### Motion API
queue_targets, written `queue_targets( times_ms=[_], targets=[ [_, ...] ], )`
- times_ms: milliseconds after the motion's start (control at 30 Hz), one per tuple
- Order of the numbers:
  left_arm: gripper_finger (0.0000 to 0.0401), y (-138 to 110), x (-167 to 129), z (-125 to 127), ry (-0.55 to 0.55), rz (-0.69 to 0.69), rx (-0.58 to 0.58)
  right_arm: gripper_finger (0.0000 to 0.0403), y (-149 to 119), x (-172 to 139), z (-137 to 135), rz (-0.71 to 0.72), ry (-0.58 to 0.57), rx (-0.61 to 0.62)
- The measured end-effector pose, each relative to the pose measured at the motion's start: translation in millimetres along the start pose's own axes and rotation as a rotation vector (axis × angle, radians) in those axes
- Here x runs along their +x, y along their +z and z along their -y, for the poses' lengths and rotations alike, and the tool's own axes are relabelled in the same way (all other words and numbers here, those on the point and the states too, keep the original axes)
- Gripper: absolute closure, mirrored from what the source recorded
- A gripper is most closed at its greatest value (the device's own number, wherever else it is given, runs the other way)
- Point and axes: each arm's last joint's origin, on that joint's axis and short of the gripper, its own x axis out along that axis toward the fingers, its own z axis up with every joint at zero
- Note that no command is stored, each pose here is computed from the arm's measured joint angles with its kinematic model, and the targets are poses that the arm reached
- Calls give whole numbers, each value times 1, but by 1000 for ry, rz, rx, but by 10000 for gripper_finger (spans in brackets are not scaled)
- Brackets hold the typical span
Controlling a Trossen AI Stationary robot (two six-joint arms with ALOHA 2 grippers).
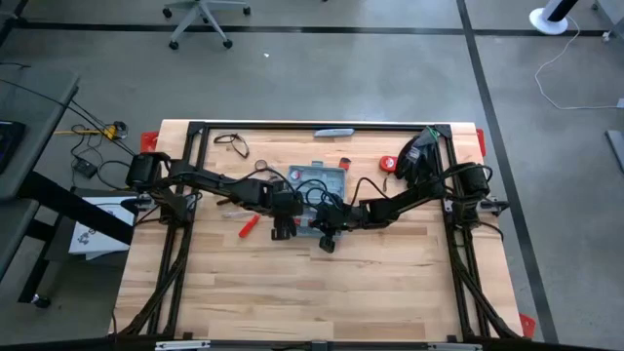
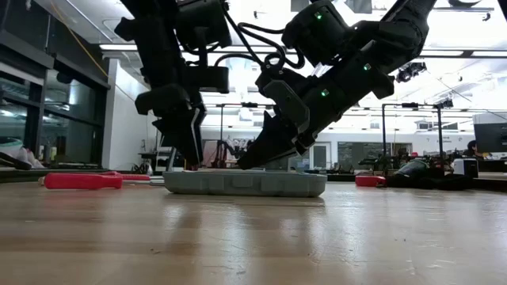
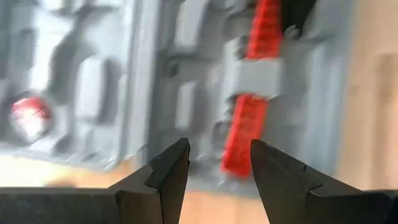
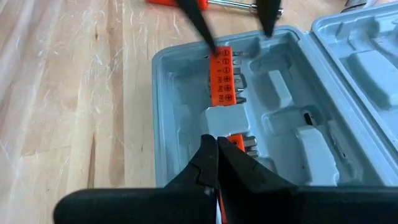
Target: Prefit tool cases
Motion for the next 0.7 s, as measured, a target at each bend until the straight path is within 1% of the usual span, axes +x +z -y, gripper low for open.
queue_targets(
  times_ms=[67, 133, 233, 367, 400, 500, 700],
  targets=[
    [248, -1, 0, -1, 35, -4, 0, 403, 0, 0, 0, 0, 0, 0],
    [268, -1, 0, -2, 54, -8, 13, 403, 0, 0, 0, 0, 0, 0],
    [312, 0, 0, -2, 53, -5, 25, 403, 0, 0, 0, 0, 0, 2],
    [383, -1, 0, -1, 13, -10, 49, 403, 2, 0, -1, 18, 6, 15],
    [391, -1, 0, -1, 5, -14, 53, 403, 3, 1, -1, 36, 10, 22],
    [392, -2, 0, -2, 10, -21, 52, 403, 5, 5, -1, 82, 25, 24],
    [400, -7, 4, -9, 19, -46, 51, 403, 12, 20, 2, 78, 31, 21]
  ],
)
